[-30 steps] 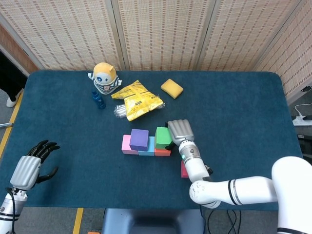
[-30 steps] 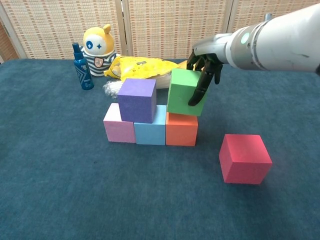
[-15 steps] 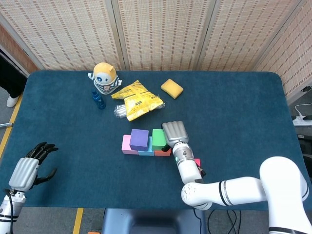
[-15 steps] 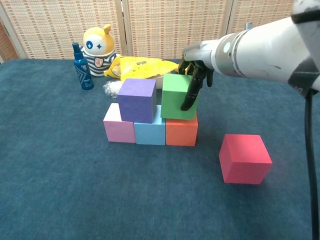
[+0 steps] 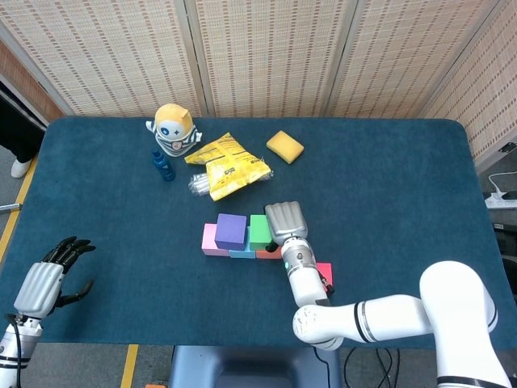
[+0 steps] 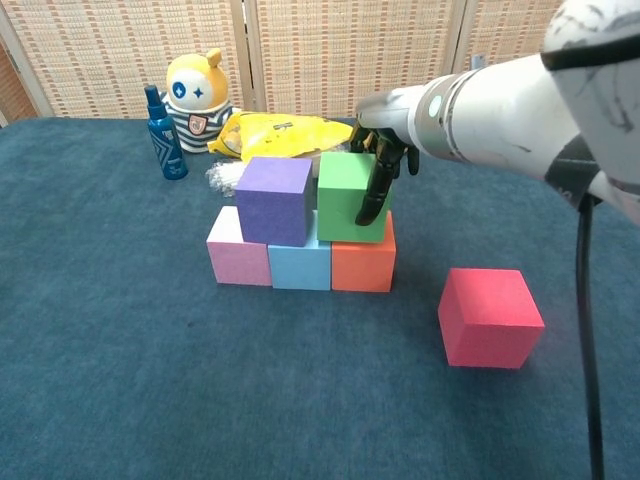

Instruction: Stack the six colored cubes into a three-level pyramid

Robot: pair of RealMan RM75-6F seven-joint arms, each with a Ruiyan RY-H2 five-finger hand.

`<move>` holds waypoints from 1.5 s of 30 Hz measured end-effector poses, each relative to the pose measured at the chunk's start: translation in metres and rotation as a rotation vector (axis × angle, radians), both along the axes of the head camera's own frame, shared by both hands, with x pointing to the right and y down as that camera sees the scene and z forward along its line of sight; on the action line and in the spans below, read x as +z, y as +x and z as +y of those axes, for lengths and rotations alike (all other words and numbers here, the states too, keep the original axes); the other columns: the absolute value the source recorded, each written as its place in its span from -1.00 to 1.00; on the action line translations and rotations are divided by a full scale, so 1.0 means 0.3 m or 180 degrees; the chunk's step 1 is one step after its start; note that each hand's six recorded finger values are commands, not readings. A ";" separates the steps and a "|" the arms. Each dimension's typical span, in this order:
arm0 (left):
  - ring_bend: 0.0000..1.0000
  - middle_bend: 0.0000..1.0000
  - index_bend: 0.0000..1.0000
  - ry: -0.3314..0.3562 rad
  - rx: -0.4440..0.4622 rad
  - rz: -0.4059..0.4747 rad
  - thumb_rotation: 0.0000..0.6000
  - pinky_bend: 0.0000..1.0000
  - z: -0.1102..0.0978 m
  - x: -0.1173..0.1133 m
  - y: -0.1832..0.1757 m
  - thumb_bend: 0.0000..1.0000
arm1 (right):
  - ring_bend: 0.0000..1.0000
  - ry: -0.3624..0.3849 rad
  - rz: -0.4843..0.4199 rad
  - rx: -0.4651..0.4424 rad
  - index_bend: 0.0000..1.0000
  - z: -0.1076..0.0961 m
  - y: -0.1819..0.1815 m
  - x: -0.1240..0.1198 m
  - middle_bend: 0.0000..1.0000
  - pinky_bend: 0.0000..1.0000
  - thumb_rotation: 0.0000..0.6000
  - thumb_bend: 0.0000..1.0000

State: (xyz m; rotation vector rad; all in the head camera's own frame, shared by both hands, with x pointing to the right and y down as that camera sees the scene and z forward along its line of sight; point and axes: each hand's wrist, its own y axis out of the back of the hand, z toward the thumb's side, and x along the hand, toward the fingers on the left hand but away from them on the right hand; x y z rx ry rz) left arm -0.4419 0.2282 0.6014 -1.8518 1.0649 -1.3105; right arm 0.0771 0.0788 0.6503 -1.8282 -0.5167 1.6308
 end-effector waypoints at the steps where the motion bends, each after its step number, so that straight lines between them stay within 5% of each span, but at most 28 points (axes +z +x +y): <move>1: -0.80 -0.66 -0.52 0.0001 -0.0002 0.0000 1.00 -0.50 0.000 0.000 -0.001 -0.34 | -0.05 0.0000 -0.0001 -0.0001 0.15 0.001 -0.001 -0.001 0.01 -0.02 1.00 -0.56; 45: -0.82 -0.68 -0.53 -0.0060 -0.0073 0.0016 1.00 -0.50 0.014 0.016 -0.027 -0.34 | -0.07 0.0005 0.0033 -0.0011 0.10 0.017 -0.041 0.018 0.00 -0.05 1.00 -0.56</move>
